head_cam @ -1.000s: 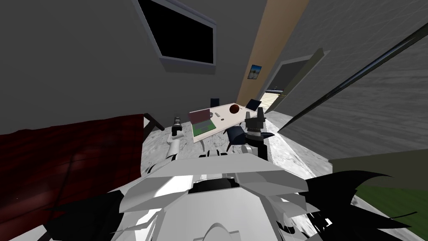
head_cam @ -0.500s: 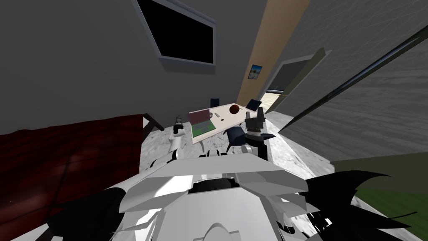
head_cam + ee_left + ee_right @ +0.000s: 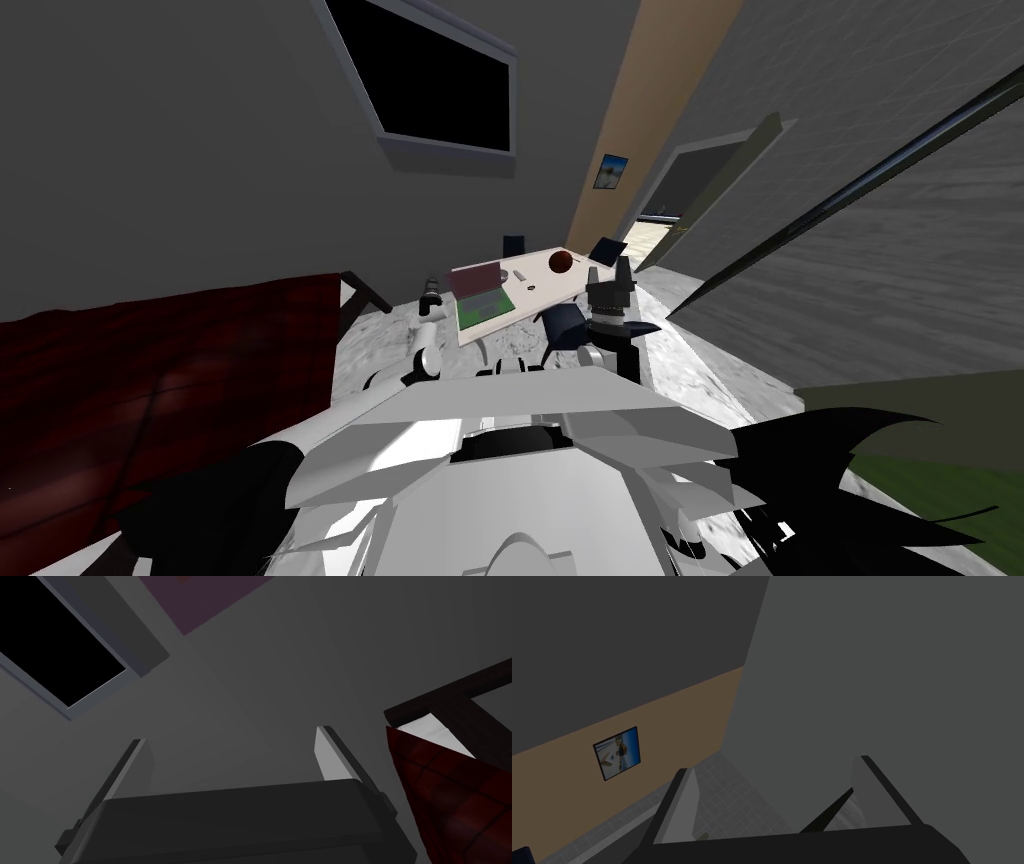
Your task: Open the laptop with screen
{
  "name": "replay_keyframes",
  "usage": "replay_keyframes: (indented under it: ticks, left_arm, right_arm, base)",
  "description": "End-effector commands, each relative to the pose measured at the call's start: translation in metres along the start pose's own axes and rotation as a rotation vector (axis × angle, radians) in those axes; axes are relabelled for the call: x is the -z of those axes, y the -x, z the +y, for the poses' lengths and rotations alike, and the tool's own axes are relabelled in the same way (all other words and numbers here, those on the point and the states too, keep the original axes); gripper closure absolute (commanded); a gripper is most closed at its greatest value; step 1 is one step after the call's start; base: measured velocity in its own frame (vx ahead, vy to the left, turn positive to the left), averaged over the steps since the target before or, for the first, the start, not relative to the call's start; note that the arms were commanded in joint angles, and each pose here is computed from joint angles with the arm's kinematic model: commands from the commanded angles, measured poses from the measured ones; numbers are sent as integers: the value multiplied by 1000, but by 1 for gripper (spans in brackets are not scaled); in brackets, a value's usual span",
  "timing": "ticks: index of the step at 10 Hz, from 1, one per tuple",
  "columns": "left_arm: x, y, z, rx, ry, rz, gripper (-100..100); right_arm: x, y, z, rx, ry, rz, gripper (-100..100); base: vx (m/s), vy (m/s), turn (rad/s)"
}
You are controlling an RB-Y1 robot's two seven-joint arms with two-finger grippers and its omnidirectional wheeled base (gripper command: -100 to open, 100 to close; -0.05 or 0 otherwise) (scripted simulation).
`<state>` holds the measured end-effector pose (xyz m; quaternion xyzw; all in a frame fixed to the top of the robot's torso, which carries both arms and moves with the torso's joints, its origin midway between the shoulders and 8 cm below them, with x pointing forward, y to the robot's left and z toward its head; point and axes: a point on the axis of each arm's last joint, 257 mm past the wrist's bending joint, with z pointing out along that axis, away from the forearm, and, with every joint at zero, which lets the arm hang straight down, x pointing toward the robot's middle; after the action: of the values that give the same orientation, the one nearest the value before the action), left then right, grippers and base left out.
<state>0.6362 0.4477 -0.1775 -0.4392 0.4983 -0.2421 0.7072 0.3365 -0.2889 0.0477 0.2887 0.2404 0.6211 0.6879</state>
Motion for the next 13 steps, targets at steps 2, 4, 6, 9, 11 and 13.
replay_keyframes:
  ticks: [2,4,6,9,11,13]
  left_arm:
    - [-8,-16,4,6,38,27,-100]
    - [-10,-26,6,9,57,43,-100]
    - [-14,-39,7,15,81,67,-100]
    - [-20,-33,10,20,79,76,-100]
    - [-22,-24,13,23,72,78,-100]
    - [-24,-15,17,24,67,80,-100]
  right_arm:
    - [0,0,0,0,0,0,0]
    - [0,0,0,0,0,0,0]
    - [0,0,0,0,0,0,0]
    - [0,0,0,0,0,0,0]
    - [0,0,0,0,0,0,0]
    - [0,0,0,0,0,0,0]
  base:
    - [24,-14,6]
    - [31,-23,6]
    - [23,-16,6]
    - [28,-27,9]
    - [12,-42,40]
    - [-5,-6,18]
